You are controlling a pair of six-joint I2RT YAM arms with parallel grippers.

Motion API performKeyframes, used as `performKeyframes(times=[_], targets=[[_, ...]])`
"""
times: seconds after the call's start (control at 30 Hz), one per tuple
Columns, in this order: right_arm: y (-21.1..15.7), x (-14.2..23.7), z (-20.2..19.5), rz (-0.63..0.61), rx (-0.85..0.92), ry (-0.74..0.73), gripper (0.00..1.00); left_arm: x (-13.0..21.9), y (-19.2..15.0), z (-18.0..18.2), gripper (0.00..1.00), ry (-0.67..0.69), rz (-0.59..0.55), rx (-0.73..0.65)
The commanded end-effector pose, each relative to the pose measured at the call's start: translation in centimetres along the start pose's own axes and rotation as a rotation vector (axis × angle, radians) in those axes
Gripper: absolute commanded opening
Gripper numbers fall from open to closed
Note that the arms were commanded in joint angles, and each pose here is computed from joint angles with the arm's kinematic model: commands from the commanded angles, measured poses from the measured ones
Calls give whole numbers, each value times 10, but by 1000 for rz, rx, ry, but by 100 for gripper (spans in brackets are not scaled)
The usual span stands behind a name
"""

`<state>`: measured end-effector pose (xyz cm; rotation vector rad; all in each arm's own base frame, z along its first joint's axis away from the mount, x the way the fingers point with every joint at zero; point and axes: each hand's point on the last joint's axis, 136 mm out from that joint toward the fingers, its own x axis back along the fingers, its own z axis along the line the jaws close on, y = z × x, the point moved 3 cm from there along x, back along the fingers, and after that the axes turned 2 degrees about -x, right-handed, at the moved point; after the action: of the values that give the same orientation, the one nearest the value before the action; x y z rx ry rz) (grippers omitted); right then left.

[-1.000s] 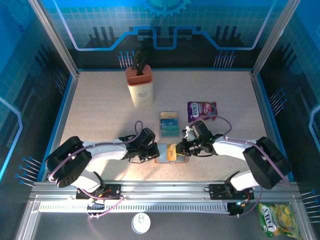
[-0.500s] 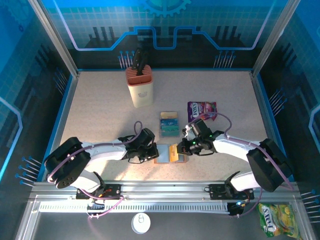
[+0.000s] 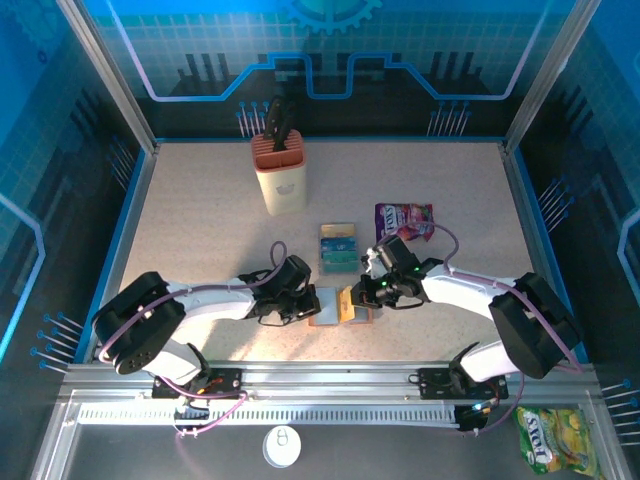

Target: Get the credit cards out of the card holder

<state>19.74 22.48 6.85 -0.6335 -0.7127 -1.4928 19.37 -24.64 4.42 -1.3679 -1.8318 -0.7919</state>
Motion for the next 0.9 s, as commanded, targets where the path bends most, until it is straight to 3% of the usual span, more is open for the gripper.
performKeyframes(times=[0.0, 0.27, 0.43, 0.87], targets=[[-2, 0, 5, 8, 20, -24, 7, -4, -5, 8, 0, 26, 19, 25], [5, 22, 15, -2, 100, -82, 6, 2, -6, 17, 0, 56, -2, 28], [6, 36, 16, 58, 188, -174, 4, 6, -5, 19, 0, 54, -18, 32], [34, 76, 27, 205, 824, -409, 0, 12, -2, 13, 4, 33, -32, 25]])
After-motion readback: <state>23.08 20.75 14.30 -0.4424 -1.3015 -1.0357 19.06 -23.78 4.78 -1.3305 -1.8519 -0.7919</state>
